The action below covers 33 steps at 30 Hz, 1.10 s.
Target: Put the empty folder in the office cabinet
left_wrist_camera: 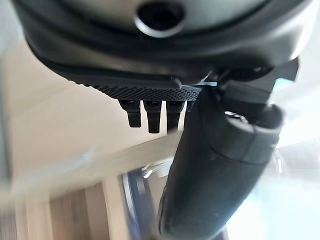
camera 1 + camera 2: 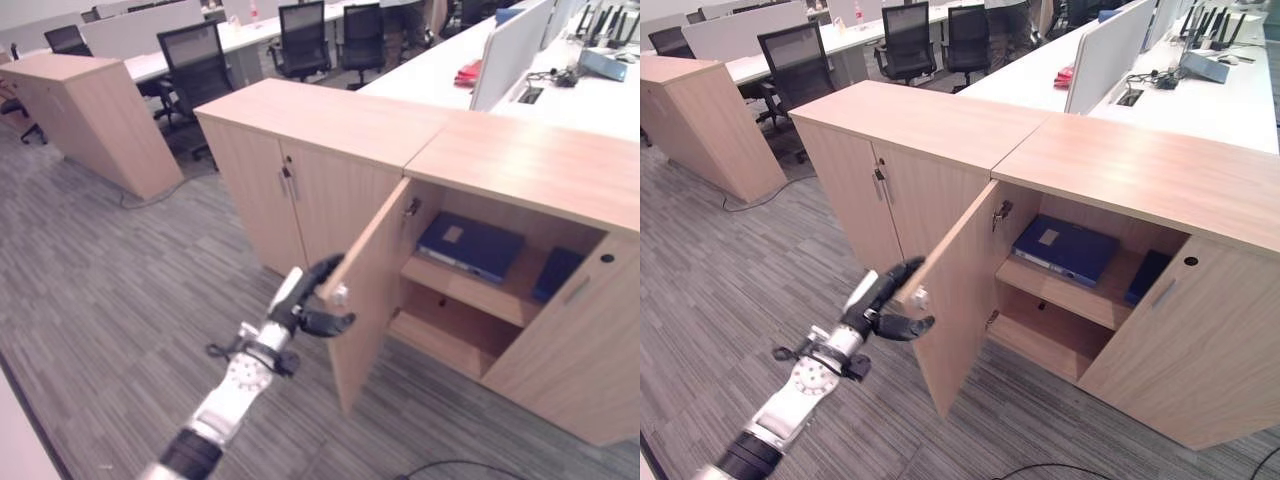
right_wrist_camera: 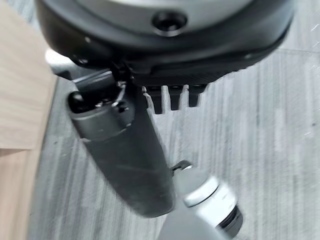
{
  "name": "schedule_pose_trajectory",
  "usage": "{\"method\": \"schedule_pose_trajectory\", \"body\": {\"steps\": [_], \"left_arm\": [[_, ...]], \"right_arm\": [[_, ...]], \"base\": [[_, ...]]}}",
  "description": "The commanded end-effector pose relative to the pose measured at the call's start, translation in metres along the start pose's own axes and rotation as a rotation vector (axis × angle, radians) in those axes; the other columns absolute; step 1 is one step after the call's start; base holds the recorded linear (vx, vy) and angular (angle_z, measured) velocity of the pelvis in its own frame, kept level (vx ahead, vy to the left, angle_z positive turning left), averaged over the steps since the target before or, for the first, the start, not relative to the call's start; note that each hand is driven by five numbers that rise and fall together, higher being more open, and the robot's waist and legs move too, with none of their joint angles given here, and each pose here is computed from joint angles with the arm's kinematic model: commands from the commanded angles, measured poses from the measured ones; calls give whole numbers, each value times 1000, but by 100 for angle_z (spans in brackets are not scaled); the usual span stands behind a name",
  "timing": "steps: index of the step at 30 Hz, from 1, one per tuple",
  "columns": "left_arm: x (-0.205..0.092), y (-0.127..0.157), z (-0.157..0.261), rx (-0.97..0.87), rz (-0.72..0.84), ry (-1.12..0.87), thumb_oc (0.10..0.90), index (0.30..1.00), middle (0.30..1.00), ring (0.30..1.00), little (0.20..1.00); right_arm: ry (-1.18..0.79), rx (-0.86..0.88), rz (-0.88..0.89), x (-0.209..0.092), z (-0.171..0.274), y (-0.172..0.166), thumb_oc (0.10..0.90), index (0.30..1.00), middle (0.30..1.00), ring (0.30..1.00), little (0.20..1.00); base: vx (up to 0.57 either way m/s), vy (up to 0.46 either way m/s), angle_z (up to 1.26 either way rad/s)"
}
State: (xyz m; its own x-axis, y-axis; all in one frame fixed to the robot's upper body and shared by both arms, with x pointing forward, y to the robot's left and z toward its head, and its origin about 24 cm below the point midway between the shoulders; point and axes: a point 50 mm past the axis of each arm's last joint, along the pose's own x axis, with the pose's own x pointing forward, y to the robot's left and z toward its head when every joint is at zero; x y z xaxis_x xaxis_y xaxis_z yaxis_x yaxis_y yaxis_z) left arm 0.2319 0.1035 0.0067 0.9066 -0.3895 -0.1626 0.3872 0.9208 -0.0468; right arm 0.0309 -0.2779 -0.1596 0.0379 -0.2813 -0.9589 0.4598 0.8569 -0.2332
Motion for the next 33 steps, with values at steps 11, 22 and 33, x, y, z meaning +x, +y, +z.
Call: {"method": "schedule_pose_trajectory", "body": {"steps": [11,22,33], "left_arm": [[28,-96,111,-499,-664,-259,800,900,900,900,900],[35,-55,50,-523,-400,-78,800,900,900,900,900],[-55,38,-94,-431,190,382,800,900,900,900,900]], "right_arm": [[2,-47,67,-1,5,33,800,900,900,900,900],[89,86,11,0,-18,9,800,900,900,900,900],[62,132,-10,0,-8,-4,800,900,900,900,900]], "base": [[3,27,-1],[1,1,-4],[-6,-7,-5]]}}
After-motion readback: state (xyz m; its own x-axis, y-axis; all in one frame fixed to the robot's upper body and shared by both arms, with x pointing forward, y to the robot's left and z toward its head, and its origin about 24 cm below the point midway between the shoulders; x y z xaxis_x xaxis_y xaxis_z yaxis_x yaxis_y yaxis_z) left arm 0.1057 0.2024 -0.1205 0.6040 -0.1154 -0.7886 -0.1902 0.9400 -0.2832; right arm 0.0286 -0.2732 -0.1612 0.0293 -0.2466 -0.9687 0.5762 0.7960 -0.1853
